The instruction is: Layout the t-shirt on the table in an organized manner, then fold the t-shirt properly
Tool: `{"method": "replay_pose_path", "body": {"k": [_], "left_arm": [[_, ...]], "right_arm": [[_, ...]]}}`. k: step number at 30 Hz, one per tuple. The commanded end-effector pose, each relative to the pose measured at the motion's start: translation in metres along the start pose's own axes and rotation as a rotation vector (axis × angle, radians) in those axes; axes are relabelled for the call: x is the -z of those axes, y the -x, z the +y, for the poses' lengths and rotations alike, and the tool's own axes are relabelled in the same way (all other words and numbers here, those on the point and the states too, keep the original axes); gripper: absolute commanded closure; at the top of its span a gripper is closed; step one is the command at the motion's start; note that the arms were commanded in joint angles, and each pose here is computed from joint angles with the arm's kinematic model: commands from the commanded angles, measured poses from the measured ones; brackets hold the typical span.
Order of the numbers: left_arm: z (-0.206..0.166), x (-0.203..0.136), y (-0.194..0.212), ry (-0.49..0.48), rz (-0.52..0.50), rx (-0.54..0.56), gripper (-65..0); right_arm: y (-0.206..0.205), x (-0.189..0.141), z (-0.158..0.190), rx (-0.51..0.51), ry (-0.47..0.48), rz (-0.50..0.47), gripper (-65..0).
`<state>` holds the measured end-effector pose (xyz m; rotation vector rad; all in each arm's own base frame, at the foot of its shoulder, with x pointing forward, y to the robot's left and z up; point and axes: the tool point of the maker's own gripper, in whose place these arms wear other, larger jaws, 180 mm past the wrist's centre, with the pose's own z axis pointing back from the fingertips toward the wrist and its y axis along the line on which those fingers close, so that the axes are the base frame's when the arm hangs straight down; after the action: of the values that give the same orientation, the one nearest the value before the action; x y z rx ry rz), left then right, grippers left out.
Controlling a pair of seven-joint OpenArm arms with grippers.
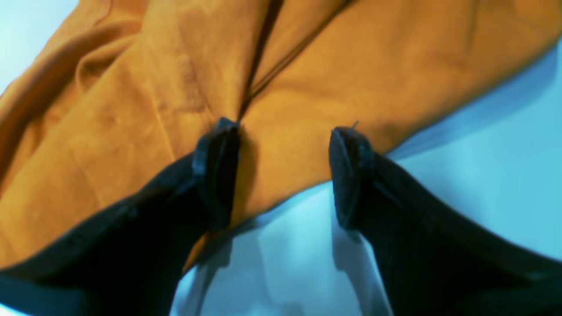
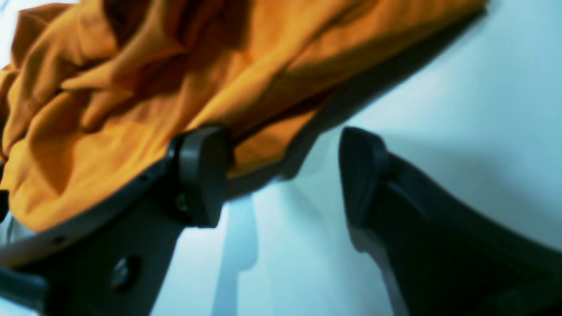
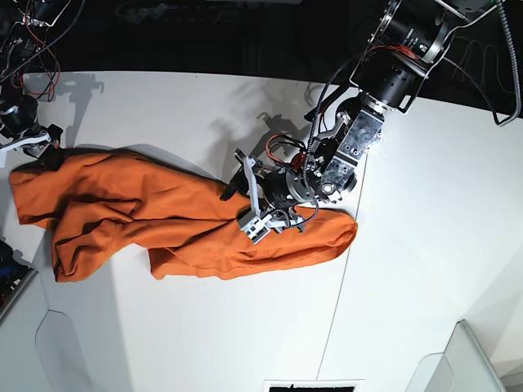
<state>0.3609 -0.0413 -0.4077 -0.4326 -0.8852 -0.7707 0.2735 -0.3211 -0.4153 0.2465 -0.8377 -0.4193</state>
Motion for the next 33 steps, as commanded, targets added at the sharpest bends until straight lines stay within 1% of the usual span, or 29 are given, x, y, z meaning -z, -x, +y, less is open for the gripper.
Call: {"method": "replay_pose_path", "body": {"k": [1,2,3,4,6,7,8,9,12,14,18,21,24,26,30,33], "left_arm": [[0.006,0.0,-0.009,-0.011,-0.012,0.013,-36.3],[0.007,0.0,-0.008,-0.016,-0.011,0.009,-35.8],[0.009,0.0,-0.008,-0.024,-0.01,0.007,-33.3],[0.011,0.0,-0.009,-0.031,-0.01,0.011,-27.5],[0.017,-0.001,-0.01,-0.049,-0.006,0.031,-13.1],[0.02,-0.001,-0.013,-0.053,-0.009,0.036,-7.2],[0.023,-0.002,-0.015,-0.058,-0.011,0.04,-2.3],[0.026,-0.003,-0.019,-0.063,-0.016,0.047,0.0],[0.038,-0.007,-0.032,-0.085,-0.02,0.076,0.0],[0.048,-0.015,-0.043,-0.117,-0.028,0.095,0.0],[0.077,-0.046,-0.065,-0.223,-0.064,0.111,0.0],[0.091,-0.071,-0.08,-0.272,-0.065,0.152,0.0],[0.097,-0.088,-0.092,-0.31,-0.069,0.19,0.0],[0.105,-0.094,-0.092,-0.345,-0.061,0.181,0.0],[0.104,-0.093,-0.083,-0.344,-0.027,0.171,0.0],[0.093,-0.09,-0.085,-0.282,-0.036,0.19,0.0]], "right_arm": [[0.003,0.001,0.001,-0.024,0.005,0.038,-36.8],[0.002,0.003,0.004,-0.031,-0.002,0.04,-31.1],[0.002,0.005,0.007,-0.039,-0.009,0.045,-24.0],[0.003,0.006,0.01,-0.047,-0.017,0.048,-16.3],[0.004,0.008,0.019,-0.075,-0.051,0.053,-3.0],[0.004,0.009,0.023,-0.093,-0.069,0.051,0.0],[0.004,0.008,0.025,-0.104,-0.079,0.051,0.0],[0.003,0.008,0.025,-0.108,-0.08,0.051,0.0],[-0.003,0.002,0.027,-0.138,-0.09,0.031,0.0],[-0.009,-0.007,0.027,-0.159,-0.083,0.017,0.0],[-0.019,-0.038,0.035,-0.217,-0.095,-0.012,0.0],[-0.025,-0.064,0.04,-0.272,-0.088,-0.038,0.0],[-0.027,-0.089,0.037,-0.311,-0.064,-0.049,0.0],[-0.022,-0.104,0.03,-0.317,-0.041,-0.034,0.0],[-0.01,-0.128,0.009,-0.3,0.013,-0.006,0.0],[-0.014,-0.136,0.001,-0.287,0.037,-0.028,0.0]]}}
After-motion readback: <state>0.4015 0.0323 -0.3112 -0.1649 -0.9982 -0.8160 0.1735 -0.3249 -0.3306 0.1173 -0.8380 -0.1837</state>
